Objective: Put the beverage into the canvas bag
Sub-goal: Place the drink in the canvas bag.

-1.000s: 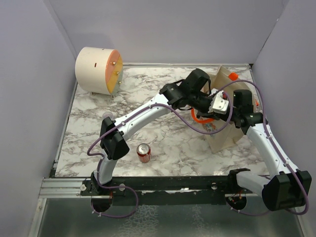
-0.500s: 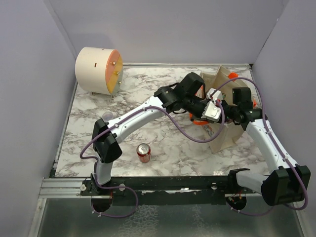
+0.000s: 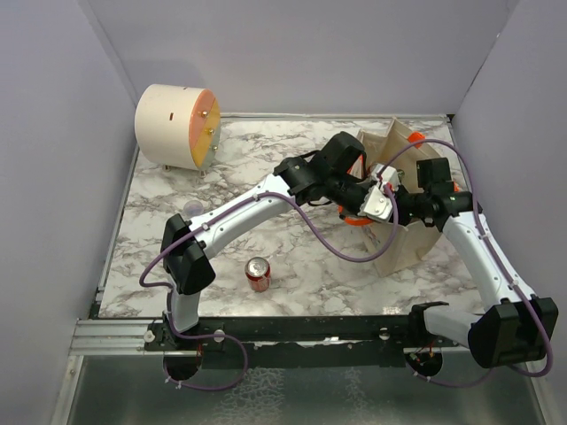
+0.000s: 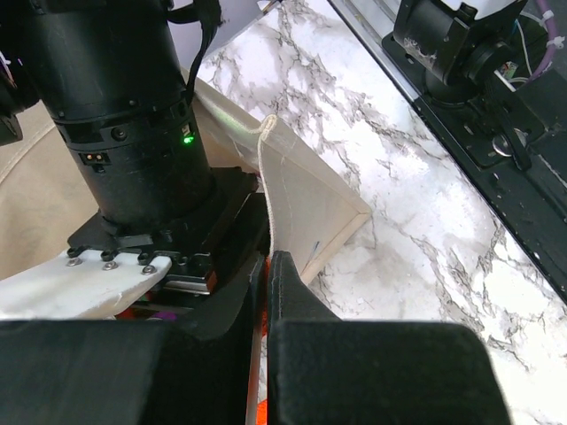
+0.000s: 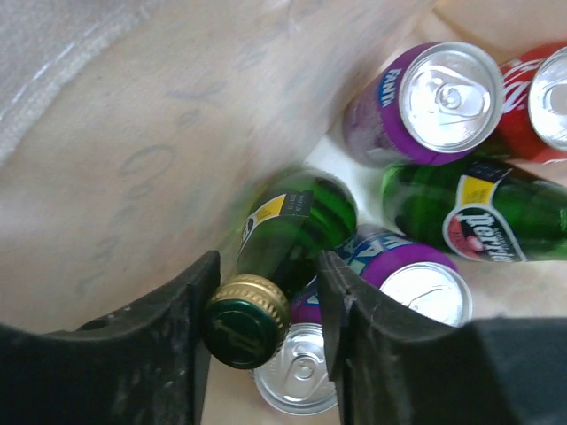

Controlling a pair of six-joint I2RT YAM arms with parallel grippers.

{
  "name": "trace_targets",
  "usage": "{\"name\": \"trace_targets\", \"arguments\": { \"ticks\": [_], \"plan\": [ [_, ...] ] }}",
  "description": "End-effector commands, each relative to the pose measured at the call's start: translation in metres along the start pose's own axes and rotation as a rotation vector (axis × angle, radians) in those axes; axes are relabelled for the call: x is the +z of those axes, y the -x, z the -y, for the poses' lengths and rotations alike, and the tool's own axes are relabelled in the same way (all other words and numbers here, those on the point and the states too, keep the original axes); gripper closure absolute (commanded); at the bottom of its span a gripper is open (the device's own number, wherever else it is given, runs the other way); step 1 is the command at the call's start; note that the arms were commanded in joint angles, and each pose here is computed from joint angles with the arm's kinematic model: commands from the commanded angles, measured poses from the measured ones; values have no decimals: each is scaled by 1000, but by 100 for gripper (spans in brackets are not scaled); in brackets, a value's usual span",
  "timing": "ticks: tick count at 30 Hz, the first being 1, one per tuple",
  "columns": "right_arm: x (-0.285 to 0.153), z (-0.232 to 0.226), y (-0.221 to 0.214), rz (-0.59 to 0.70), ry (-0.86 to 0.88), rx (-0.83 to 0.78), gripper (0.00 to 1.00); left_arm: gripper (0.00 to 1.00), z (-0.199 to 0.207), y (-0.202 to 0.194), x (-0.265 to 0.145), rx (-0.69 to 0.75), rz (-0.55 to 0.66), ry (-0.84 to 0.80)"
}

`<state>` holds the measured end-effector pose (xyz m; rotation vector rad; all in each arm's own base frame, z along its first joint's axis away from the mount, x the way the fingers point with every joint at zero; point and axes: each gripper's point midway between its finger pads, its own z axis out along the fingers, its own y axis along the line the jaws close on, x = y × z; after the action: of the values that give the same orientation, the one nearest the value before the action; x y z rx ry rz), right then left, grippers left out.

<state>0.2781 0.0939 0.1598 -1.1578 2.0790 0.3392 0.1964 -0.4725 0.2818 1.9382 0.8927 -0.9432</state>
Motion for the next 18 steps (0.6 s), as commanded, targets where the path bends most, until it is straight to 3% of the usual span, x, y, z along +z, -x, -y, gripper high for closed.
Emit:
{"name": "trace_targets", "arguments": {
  "ticks": [1, 12, 18],
  "plan": [
    [-13, -28, -5, -45, 89, 141, 50, 100, 6, 79, -28, 184, 172, 9],
    [-28, -2, 35, 30, -1, 154, 32, 96, 13, 69, -25, 183, 156, -10],
    [-42, 7, 59, 80, -32, 147, 26, 87, 8, 74, -27, 184, 158, 10]
  ]
}}
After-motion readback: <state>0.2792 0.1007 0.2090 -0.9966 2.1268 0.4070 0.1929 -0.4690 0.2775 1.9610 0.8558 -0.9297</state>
